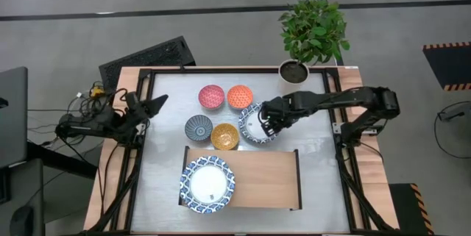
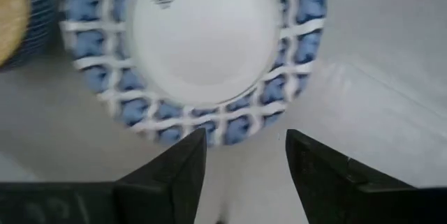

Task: Place and stack bowls onto a shelf
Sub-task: Stack the white patterned bowl on top of the other white patterned bowls on the shelf

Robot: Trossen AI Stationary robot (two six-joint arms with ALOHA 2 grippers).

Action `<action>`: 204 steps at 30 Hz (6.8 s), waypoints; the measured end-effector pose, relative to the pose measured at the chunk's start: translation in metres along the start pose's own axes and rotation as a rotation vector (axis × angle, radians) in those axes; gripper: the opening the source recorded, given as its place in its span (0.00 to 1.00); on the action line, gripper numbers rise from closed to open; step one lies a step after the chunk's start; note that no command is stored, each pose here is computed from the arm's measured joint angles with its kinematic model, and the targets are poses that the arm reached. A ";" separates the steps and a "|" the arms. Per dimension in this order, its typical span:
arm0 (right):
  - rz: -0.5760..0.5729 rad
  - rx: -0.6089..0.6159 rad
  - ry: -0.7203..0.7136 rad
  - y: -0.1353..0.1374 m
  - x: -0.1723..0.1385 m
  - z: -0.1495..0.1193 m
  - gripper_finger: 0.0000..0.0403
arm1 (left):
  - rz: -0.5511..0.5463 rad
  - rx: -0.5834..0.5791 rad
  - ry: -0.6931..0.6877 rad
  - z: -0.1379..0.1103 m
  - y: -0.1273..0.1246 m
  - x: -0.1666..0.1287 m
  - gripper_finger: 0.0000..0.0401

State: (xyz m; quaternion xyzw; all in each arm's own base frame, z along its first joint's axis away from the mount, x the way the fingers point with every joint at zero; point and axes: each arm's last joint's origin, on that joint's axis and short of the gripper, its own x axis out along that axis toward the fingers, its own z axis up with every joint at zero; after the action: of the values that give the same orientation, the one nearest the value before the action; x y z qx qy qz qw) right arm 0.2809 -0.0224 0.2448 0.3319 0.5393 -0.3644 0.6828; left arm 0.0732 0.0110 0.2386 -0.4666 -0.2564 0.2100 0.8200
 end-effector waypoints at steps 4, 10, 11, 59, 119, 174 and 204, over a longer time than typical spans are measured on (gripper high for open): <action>-0.025 0.007 0.010 -0.020 0.024 0.001 0.54 | 0.068 -0.019 -0.077 0.002 0.002 0.000 0.32; 0.070 0.015 -0.014 -0.046 0.041 0.008 0.54 | 0.120 -0.022 -0.146 0.004 0.004 -0.001 0.32; 0.081 0.016 -0.022 -0.048 0.042 0.010 0.54 | 0.126 -0.023 -0.154 0.004 0.004 -0.001 0.32; 0.362 -0.074 -0.030 -0.049 0.052 0.017 0.04 | 0.168 -0.020 -0.207 0.005 0.006 -0.001 0.32; 0.265 -0.018 0.024 -0.034 0.064 0.023 0.46 | 0.143 0.006 -0.170 0.004 0.005 -0.001 0.32; 0.553 -0.161 -0.327 -0.006 -0.098 0.080 0.04 | 0.151 0.032 -0.175 0.004 0.005 -0.001 0.32; 1.054 -0.303 -0.197 0.136 -0.137 -0.033 0.04 | 0.021 0.066 0.071 -0.005 0.005 0.000 0.32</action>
State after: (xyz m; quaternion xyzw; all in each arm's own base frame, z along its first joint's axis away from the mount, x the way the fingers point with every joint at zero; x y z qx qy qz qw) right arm 0.3599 0.0949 0.3800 0.4191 0.2803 0.0786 0.8600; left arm 0.0758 0.0098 0.2316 -0.4491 -0.2151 0.2103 0.8413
